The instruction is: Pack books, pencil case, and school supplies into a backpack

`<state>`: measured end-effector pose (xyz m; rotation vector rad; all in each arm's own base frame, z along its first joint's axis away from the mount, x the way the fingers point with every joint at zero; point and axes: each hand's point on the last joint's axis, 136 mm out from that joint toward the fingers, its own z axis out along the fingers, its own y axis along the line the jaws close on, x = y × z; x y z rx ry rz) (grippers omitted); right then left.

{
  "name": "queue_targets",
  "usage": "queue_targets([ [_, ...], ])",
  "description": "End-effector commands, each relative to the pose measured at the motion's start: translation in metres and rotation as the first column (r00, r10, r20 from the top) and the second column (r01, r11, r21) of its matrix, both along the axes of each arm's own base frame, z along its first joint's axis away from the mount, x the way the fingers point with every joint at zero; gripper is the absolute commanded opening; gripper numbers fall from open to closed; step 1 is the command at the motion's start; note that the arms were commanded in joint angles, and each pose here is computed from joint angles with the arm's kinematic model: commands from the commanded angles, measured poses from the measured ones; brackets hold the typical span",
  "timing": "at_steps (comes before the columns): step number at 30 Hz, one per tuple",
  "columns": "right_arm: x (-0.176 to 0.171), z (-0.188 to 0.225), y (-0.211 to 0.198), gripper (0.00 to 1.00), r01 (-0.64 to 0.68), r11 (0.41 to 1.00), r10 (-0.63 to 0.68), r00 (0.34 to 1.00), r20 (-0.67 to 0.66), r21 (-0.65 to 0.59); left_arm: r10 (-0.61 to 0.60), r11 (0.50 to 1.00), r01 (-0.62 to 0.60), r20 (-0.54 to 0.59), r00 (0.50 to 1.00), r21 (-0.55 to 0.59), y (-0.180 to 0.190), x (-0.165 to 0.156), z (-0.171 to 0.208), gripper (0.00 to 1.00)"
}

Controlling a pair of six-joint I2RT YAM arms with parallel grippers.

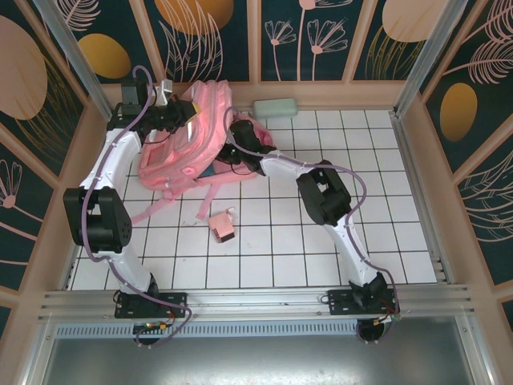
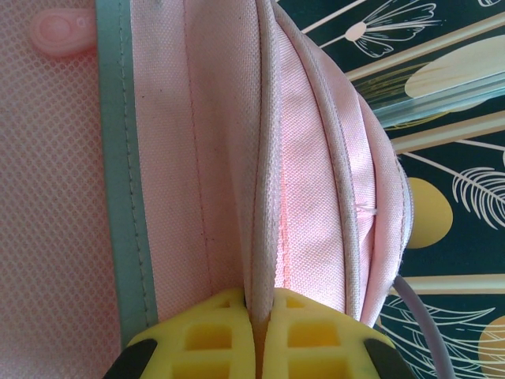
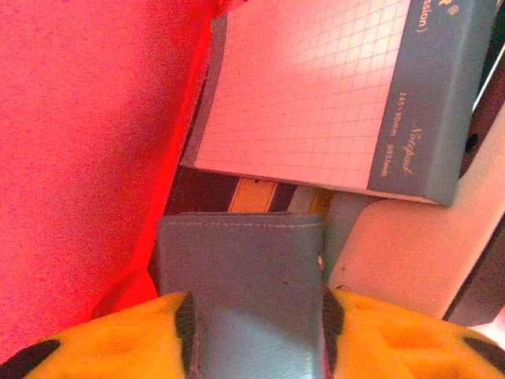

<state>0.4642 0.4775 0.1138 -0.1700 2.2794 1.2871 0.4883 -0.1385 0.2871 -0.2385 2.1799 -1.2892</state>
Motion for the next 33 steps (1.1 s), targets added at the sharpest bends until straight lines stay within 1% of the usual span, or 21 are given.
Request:
queue_targets([
  [1,0.004,0.026,-0.022,0.53,0.048,0.998,-0.046,0.998,0.04,-0.044,-0.092,0.994,0.104,0.268,0.959,-0.028,-0.012,-0.021,0.081,0.0],
  [5,0.004,0.045,-0.044,0.58,0.085,0.996,-0.083,0.995,0.046,-0.037,-0.095,0.994,0.105,0.268,0.959,-0.025,-0.012,-0.023,0.08,0.0],
  [8,0.004,0.054,-0.062,0.59,0.108,0.993,-0.106,0.993,0.048,-0.039,-0.097,0.994,0.107,0.267,0.959,-0.02,-0.012,-0.024,0.078,0.0],
  [11,0.007,0.058,-0.085,0.57,0.154,0.987,-0.151,0.987,0.051,-0.053,-0.098,0.995,0.104,0.262,0.96,-0.011,-0.012,-0.026,0.074,0.0],
  [14,0.021,0.055,-0.116,0.55,0.221,0.973,-0.217,0.975,0.048,-0.074,-0.095,0.995,0.099,0.259,0.961,-0.001,-0.011,-0.028,0.072,0.0],
  [15,0.022,0.052,-0.119,0.55,0.229,0.97,-0.226,0.973,0.04,-0.078,-0.095,0.995,0.098,0.257,0.962,-0.001,-0.011,-0.028,0.071,0.0],
  [16,0.033,0.05,-0.136,0.55,0.267,0.96,-0.265,0.964,0.034,-0.083,-0.093,0.995,0.096,0.255,0.962,-0.002,-0.011,-0.029,0.07,0.0],
  [19,0.055,0.043,-0.168,0.54,0.346,0.932,-0.344,0.938,0.039,-0.104,-0.087,0.995,0.094,0.246,0.965,-0.015,-0.011,-0.031,0.066,0.0],
  [22,0.081,0.037,-0.196,0.58,0.416,0.902,-0.414,0.909,0.045,-0.113,-0.082,0.996,0.088,0.236,0.968,-0.018,-0.01,-0.035,0.06,0.0],
  [24,0.098,0.032,-0.212,0.59,0.453,0.885,-0.451,0.892,0.046,-0.106,-0.081,0.996,0.087,0.23,0.97,-0.017,-0.01,-0.037,0.058,0.0],
  [27,0.124,0.023,-0.225,0.58,0.478,0.875,-0.476,0.878,0.036,-0.076,-0.077,0.997,0.081,0.221,0.972,-0.011,-0.009,-0.039,0.055,0.0],
  [29,0.14,0.023,-0.228,0.53,0.486,0.874,-0.485,0.873,0.045,-0.025,-0.075,0.997,0.078,0.213,0.974,-0.007,-0.008,-0.04,0.054,0.0],
  [32,0.161,0.029,-0.23,0.32,0.483,0.87,-0.489,0.87,0.054,0.103,-0.073,0.997,0.076,0.205,0.976,-0.003,-0.008,-0.041,0.053,0.0],
  [33,0.168,0.034,-0.232,0.28,0.486,0.863,-0.496,0.866,0.053,0.141,-0.071,0.997,0.073,0.203,0.977,-0.003,-0.008,-0.041,0.052,0.0],
])
